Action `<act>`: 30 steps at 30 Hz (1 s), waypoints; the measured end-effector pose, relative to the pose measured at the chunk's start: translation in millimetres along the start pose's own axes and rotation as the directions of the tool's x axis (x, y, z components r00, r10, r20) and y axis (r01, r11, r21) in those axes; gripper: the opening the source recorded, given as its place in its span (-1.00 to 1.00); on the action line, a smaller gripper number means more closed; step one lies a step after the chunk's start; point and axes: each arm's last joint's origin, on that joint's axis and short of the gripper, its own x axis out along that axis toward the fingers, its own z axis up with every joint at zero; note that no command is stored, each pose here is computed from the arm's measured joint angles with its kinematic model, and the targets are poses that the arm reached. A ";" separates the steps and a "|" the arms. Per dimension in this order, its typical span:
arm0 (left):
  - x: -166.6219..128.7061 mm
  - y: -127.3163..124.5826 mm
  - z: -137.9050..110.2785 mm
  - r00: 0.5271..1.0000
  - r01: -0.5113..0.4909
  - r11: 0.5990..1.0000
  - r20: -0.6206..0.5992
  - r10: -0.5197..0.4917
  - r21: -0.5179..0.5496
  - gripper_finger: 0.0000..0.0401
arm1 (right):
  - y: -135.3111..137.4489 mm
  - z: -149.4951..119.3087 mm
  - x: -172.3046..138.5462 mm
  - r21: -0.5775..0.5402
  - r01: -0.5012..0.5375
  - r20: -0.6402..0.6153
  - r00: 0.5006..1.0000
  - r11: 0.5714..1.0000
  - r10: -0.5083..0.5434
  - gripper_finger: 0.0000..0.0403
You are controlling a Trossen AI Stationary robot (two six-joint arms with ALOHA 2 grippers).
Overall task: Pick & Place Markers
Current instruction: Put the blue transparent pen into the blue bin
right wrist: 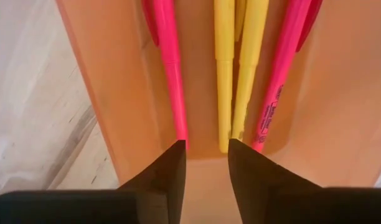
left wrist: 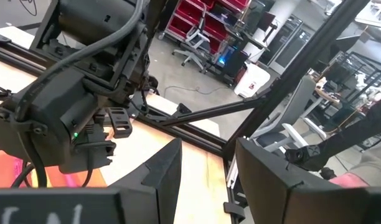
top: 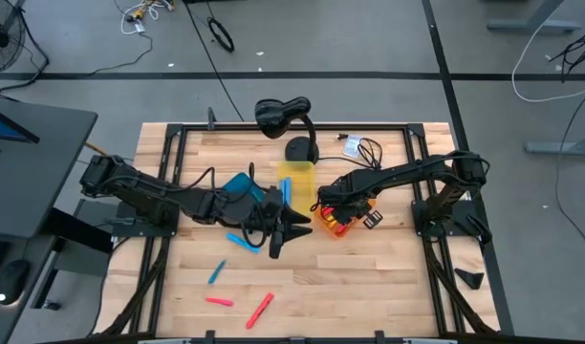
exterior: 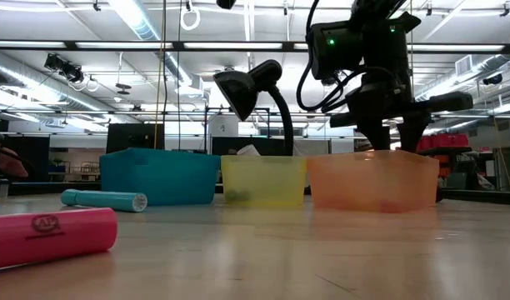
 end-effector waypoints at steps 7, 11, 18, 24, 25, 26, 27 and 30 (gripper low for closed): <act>0.0 0.5 -0.5 1.000 -0.004 1.000 -0.006 0.004 0.001 -0.21 | -0.3 -0.6 -4.2 0.068 0.001 0.014 1.000 0.998 -0.002 -0.45; 0.0 0.7 -1.2 1.000 -0.005 1.000 -0.013 0.006 0.028 -0.21 | -2.7 -3.2 -25.6 0.148 -0.012 0.149 0.989 0.989 -0.010 -0.50; 0.0 0.7 -3.8 0.997 0.048 0.997 -0.070 -0.044 0.054 -0.21 | 0.0 -17.4 -72.4 0.362 -0.106 0.444 0.893 0.926 -0.072 -0.51; -0.4 4.2 -9.5 0.990 0.030 0.997 -0.137 -0.020 0.073 -0.21 | 11.1 -28.4 -111.8 0.446 -0.234 0.668 0.729 0.864 -0.148 -0.42; -0.5 4.5 -9.9 0.990 0.029 0.996 -0.141 -0.017 0.084 -0.21 | 13.5 -29.8 -118.0 0.445 -0.252 0.700 0.697 0.859 -0.158 -0.40; -0.6 4.8 -10.4 0.989 0.028 0.995 -0.147 -0.014 0.092 -0.21 | 16.0 -31.2 -123.5 0.444 -0.271 0.725 0.668 0.854 -0.165 -0.38; -0.6 4.9 -10.7 0.989 0.028 0.994 -0.150 -0.013 0.102 -0.21 | 18.7 -32.6 -129.0 0.443 -0.287 0.748 0.640 0.850 -0.174 -0.37; -0.8 4.3 -11.0 0.986 0.054 0.992 -0.163 -0.035 0.114 -0.21 | 27.2 -35.0 -143.7 0.419 -0.323 0.809 0.557 0.849 -0.187 -0.31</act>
